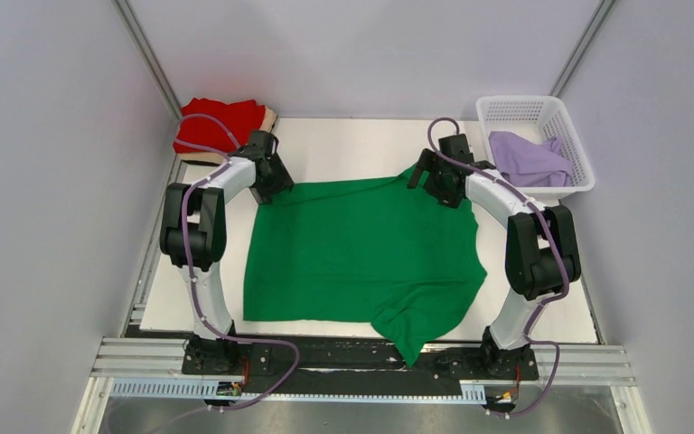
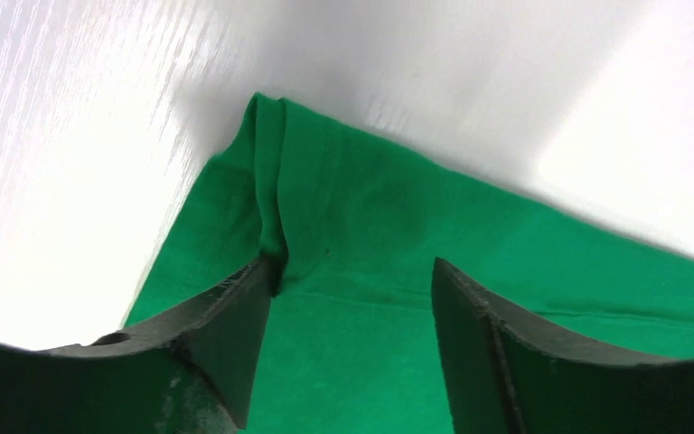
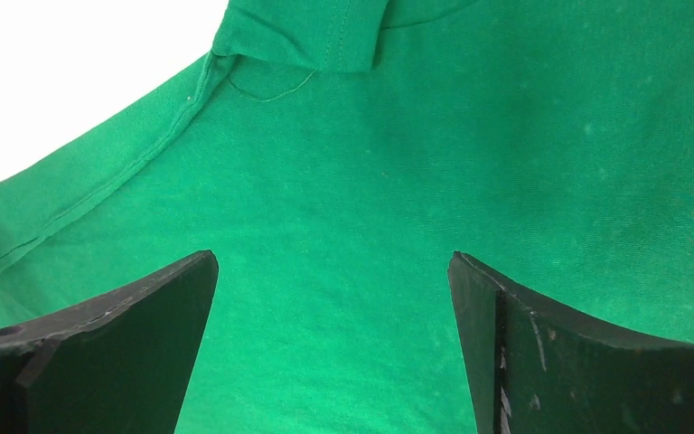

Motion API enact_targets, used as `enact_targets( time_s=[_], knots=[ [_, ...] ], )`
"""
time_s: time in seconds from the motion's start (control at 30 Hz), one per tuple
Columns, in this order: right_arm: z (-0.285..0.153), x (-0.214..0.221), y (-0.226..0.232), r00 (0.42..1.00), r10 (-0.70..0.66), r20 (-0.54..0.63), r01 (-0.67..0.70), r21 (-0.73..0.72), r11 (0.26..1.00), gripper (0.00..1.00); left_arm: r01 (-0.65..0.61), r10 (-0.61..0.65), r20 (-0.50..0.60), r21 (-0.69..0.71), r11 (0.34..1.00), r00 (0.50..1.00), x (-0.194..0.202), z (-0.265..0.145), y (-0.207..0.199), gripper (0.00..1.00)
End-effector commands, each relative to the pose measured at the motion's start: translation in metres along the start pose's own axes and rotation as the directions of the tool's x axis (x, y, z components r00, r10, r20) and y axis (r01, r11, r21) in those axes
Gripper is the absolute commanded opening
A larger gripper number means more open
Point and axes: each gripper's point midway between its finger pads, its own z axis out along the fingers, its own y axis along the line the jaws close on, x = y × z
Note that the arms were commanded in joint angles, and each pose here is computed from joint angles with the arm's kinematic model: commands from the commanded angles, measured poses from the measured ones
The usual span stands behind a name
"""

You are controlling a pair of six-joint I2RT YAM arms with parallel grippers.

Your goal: Fold and stack the t-shirts

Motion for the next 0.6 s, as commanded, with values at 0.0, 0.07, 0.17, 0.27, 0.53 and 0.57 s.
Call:
enact_targets(
  time_s=[0.0,0.07,0.17,0.27,0.53,0.57],
  knots=[
    [-0.002,-0.02,0.012,0.999,-0.014,0.051,0.016,-0.042,0.999,1.0,0.004,-0.008,0.055,0.07,0.998,0.998,-0.025,-0.005,-0.021,0.66],
    [-0.001,-0.019,0.011,0.999,-0.013,0.05,0.015,-0.039,0.999,1.0,0.005,-0.01,0.059,0.076,0.997,0.998,-0.027,-0.005,-0.024,0.57],
    [-0.001,-0.019,0.009,0.999,-0.01,0.049,0.012,-0.036,0.999,1.0,0.004,-0.007,0.061,0.063,0.998,0.998,-0.029,-0.003,-0.023,0.48],
    [-0.002,-0.019,0.007,0.999,-0.01,0.05,0.012,-0.033,0.999,1.0,-0.002,-0.001,0.054,0.046,0.999,0.999,-0.027,0.0,-0.02,0.45],
    [-0.002,-0.015,0.001,0.999,-0.006,0.042,0.007,-0.024,1.0,1.0,-0.036,0.037,0.009,-0.038,0.999,0.999,-0.012,0.003,0.002,0.43],
    [-0.001,-0.015,0.0,0.999,-0.005,0.042,0.006,-0.021,1.0,1.0,-0.041,0.041,0.005,-0.054,0.998,0.999,-0.01,0.004,0.006,0.43]
  ],
)
